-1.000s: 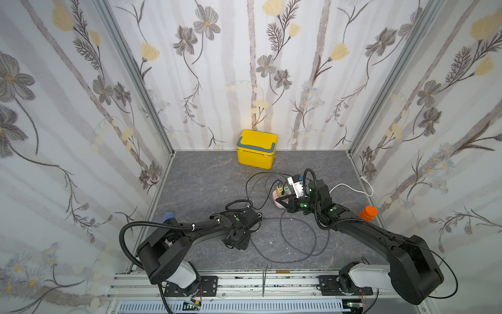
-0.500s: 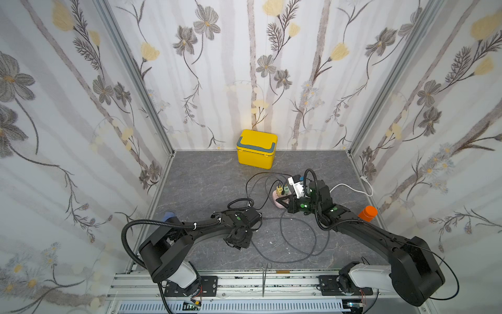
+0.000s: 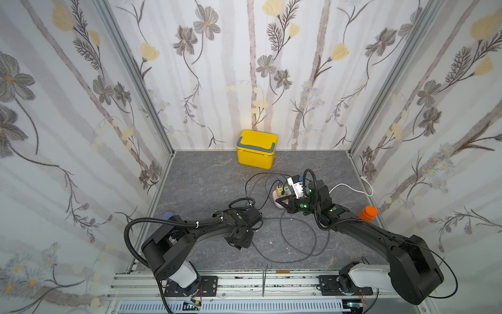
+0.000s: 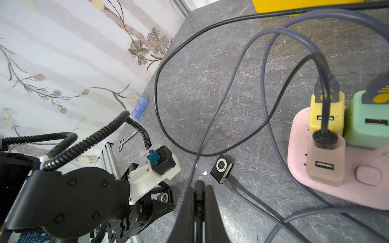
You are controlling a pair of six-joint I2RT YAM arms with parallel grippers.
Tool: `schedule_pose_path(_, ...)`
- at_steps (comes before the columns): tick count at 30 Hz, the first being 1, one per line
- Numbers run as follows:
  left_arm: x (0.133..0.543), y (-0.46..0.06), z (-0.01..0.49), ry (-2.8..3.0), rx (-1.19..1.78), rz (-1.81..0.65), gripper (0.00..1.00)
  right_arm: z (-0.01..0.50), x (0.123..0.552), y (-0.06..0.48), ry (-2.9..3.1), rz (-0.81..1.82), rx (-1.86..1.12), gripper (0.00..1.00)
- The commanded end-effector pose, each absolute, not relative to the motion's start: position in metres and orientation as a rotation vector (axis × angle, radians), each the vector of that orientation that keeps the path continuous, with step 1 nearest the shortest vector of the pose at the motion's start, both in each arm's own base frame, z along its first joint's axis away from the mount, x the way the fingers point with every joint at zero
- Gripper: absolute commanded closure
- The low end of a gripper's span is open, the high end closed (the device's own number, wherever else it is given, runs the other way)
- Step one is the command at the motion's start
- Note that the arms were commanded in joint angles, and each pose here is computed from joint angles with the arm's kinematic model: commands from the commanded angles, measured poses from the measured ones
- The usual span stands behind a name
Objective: Charge mp3
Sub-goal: Pick up the MP3 player from the center of the board.
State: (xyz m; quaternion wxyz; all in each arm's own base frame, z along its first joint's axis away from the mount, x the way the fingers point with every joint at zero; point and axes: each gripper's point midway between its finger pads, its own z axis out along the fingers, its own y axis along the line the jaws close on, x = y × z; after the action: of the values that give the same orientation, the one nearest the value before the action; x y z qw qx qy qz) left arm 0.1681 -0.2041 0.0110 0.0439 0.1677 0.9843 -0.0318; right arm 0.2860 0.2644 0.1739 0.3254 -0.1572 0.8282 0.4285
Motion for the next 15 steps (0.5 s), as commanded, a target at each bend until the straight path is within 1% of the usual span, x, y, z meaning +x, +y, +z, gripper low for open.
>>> schedule_pose_path(1,0.162,-0.199,0.008,3.030,0.527,-0.085,0.55,0.181,0.286,0.266,2.129,1.127,-0.440,1.00)
schedule_pose_path(10,0.156,-0.194,0.004,3.056,0.529,-0.066,0.58,0.181,0.284,0.265,2.123,1.124,-0.444,1.00)
schedule_pose_path(15,0.150,-0.191,0.003,3.078,0.534,-0.049,0.58,0.183,0.283,0.263,2.116,1.114,-0.445,1.00)
